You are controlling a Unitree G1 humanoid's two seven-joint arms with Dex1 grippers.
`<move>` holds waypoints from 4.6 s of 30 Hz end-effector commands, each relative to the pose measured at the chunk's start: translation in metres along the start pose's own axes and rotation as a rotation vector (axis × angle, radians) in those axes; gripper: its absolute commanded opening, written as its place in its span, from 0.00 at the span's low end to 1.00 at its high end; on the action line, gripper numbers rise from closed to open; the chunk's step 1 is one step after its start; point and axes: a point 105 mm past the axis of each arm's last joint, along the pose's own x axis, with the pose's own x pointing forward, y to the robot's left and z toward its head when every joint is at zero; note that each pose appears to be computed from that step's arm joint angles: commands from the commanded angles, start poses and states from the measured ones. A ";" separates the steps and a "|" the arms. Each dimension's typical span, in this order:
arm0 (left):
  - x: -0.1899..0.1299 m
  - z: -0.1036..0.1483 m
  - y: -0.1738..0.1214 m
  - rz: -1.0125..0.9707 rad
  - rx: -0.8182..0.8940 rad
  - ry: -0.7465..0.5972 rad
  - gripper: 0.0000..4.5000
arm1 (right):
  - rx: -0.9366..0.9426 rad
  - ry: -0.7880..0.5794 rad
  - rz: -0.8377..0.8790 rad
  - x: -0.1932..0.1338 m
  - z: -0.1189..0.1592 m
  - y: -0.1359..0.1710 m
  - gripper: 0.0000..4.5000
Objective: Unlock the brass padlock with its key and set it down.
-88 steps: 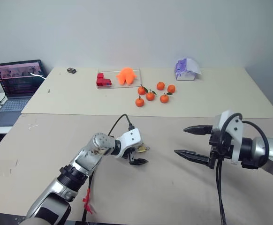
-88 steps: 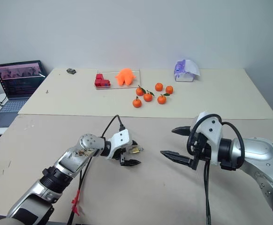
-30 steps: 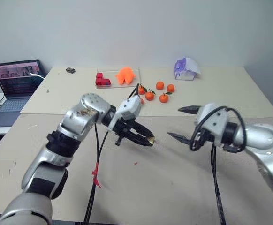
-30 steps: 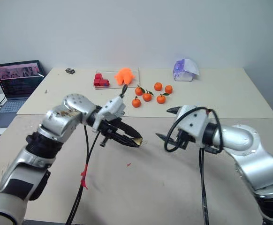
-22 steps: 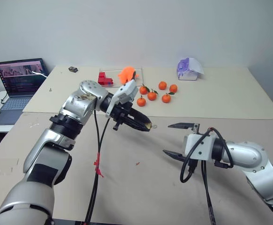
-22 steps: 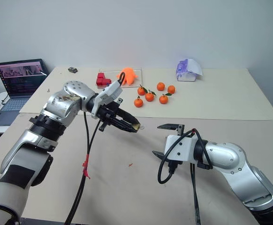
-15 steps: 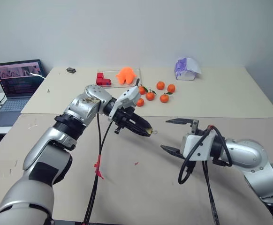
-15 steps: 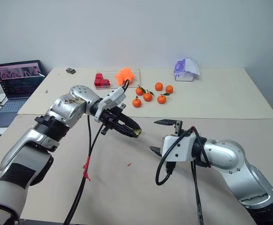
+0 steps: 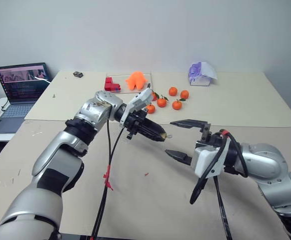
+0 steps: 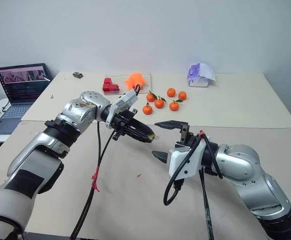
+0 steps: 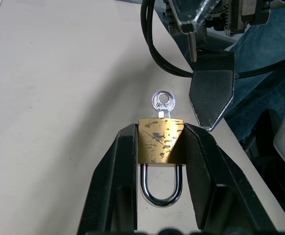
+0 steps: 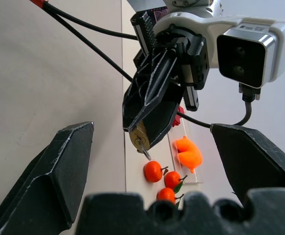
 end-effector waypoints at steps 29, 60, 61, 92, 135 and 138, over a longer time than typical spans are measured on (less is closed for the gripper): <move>-0.004 0.022 -0.017 -0.046 0.095 0.047 0.19 | -0.078 -0.009 -0.034 -0.005 -0.003 -0.006 0.39; 0.000 0.016 -0.017 -0.064 0.105 0.064 0.19 | -0.036 -0.048 -0.009 -0.001 0.010 -0.004 0.01; 0.000 0.016 -0.018 -0.065 0.110 0.065 0.19 | -0.029 -0.049 -0.009 -0.001 0.010 -0.004 0.01; 0.008 0.022 -0.017 -0.063 0.142 0.045 0.19 | -0.054 -0.034 -0.056 0.000 0.006 -0.022 0.66; 0.021 0.005 -0.021 -0.142 0.078 0.088 0.19 | -0.006 -0.013 0.001 -0.008 0.009 0.007 0.72; 0.021 0.005 -0.021 -0.142 0.080 0.089 0.19 | -0.004 -0.013 0.001 -0.009 0.011 0.008 0.72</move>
